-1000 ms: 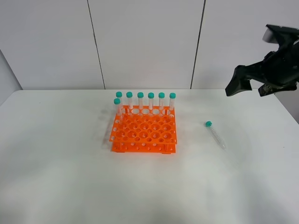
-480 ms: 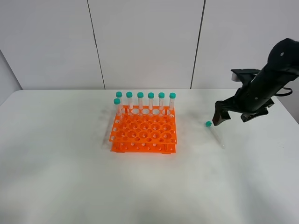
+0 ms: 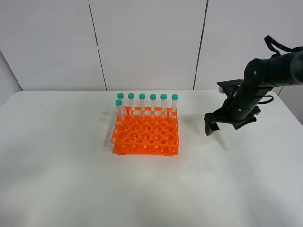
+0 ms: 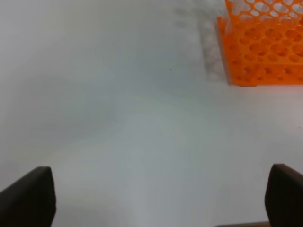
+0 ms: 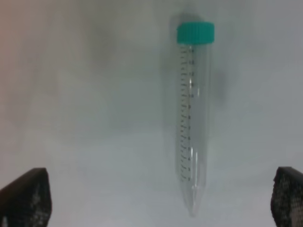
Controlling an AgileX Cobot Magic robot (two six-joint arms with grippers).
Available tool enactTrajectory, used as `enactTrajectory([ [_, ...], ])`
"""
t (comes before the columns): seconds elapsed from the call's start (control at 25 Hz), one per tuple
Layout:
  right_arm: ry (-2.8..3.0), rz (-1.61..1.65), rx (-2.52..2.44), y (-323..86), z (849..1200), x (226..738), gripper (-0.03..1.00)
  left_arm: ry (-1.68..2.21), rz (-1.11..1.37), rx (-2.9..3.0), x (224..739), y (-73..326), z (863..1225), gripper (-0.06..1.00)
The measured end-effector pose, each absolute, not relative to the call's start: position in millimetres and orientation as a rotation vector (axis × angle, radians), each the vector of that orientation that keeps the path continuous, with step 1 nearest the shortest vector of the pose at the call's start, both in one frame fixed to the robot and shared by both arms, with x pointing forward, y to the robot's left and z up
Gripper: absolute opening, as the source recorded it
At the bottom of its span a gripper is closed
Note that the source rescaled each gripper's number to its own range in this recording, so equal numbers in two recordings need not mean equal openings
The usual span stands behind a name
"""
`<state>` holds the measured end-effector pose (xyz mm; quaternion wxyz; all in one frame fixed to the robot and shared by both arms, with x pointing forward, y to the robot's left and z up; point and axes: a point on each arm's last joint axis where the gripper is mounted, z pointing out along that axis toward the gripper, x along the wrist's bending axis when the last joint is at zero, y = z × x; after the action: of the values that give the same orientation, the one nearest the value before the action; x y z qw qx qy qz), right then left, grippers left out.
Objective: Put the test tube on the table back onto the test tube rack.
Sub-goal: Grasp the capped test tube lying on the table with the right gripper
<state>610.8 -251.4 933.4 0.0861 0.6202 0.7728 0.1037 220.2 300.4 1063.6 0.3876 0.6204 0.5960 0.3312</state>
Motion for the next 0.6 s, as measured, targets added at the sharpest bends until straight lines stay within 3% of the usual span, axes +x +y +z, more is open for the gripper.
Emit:
enactTrajectory([
  [0.6, 2.333, 0.21, 1.934, -250.5, 888.3, 619.7, 1.0, 1.516, 0.843, 1.579, 220.2, 300.4, 1063.6, 1.0],
])
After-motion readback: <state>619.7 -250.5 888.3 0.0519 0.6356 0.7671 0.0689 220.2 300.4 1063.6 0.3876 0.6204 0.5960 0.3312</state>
